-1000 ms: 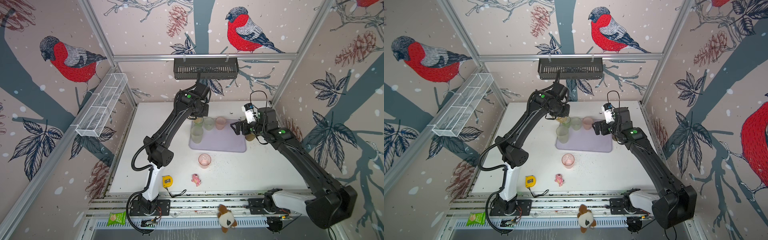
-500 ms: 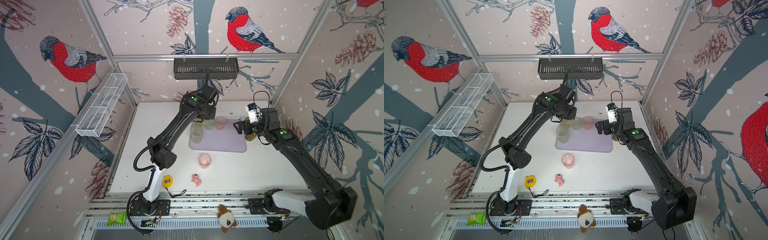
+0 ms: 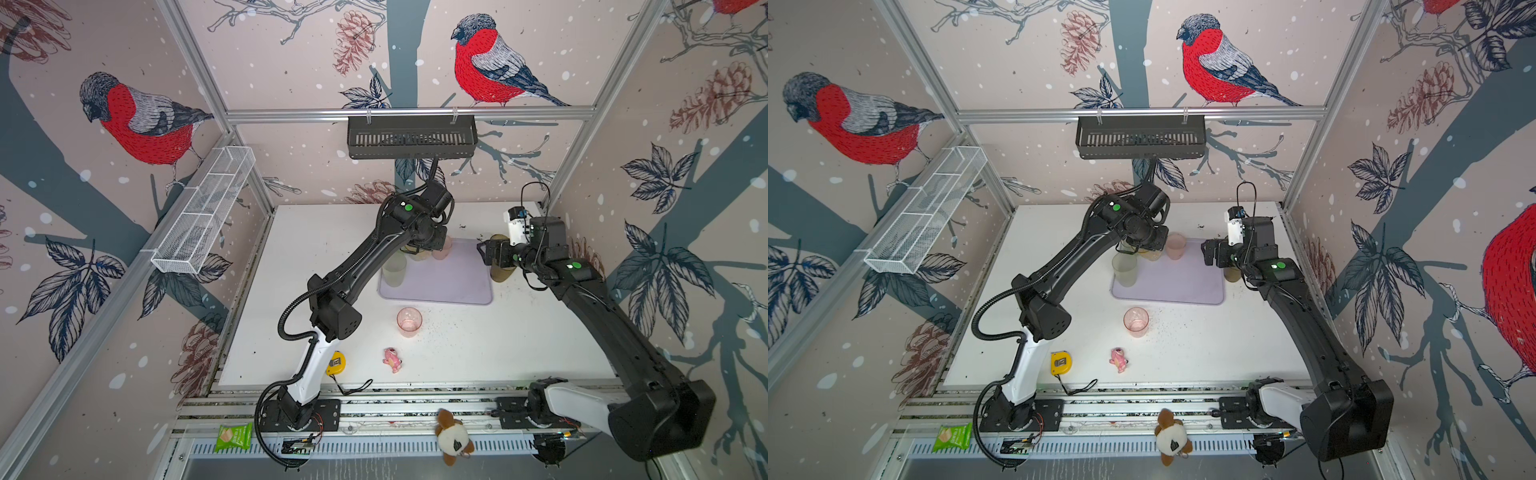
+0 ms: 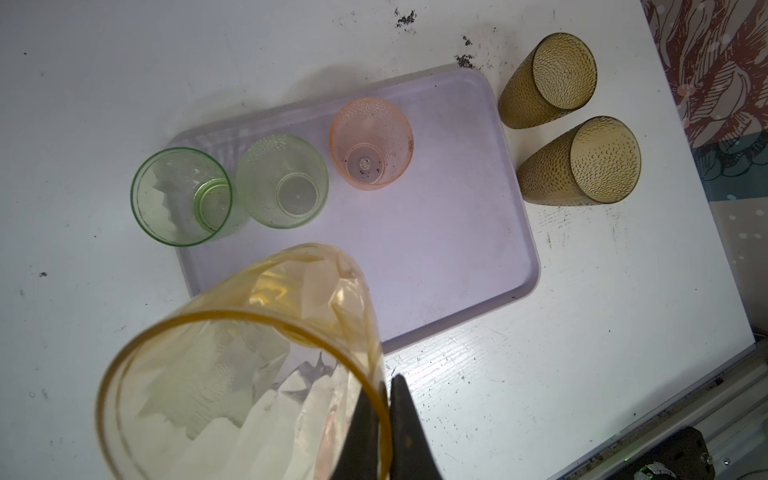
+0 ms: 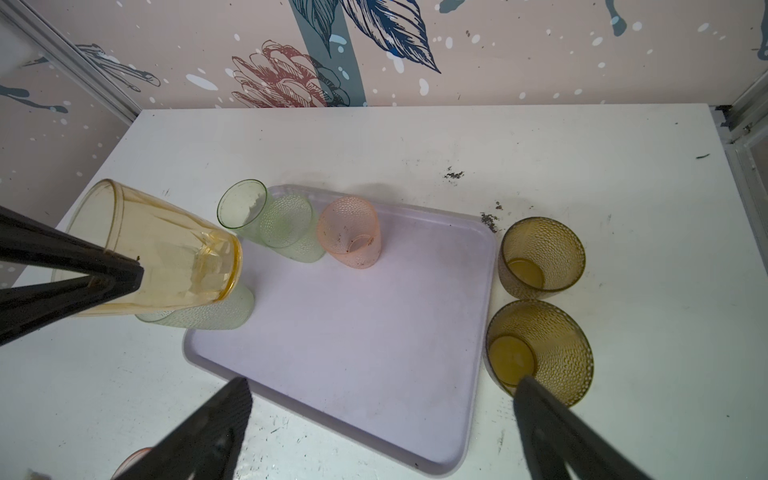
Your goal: Place the glasses into the tray
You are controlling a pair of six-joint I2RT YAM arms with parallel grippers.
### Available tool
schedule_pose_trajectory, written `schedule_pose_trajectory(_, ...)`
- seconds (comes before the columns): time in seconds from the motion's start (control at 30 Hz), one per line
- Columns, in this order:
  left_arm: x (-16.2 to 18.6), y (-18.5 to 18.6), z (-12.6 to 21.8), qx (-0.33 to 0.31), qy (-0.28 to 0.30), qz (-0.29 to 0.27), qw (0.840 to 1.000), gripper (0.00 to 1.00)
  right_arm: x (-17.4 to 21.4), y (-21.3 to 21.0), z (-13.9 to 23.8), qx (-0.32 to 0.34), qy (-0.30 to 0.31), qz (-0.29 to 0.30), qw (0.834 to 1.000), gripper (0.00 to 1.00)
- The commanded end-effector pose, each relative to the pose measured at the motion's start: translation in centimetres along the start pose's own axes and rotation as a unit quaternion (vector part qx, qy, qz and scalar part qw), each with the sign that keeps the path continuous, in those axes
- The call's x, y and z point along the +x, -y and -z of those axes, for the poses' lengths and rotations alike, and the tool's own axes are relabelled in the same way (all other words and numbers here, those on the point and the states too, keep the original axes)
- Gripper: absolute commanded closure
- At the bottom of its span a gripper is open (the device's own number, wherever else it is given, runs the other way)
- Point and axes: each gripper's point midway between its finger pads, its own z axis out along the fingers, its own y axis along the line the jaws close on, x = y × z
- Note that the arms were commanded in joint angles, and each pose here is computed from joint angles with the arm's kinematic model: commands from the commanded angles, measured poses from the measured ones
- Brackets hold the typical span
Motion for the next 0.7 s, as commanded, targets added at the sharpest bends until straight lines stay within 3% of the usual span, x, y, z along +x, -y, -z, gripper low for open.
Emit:
schedule_pose_trajectory(0.0,0.3,0.3,-0.5,-0.006,-0.004,-0.002,1.000,1.00,-0.7,0.3,0.2,0.005,0.014,-0.012,1.000,0.01)
schedule_pose_trajectory(0.67,3.1,1.9,-5.3,-0.018,-0.053,-0.010,0.998,1.00,-0.2,2.9,0.5,0.047,0.013,-0.042,0.998,0.01)
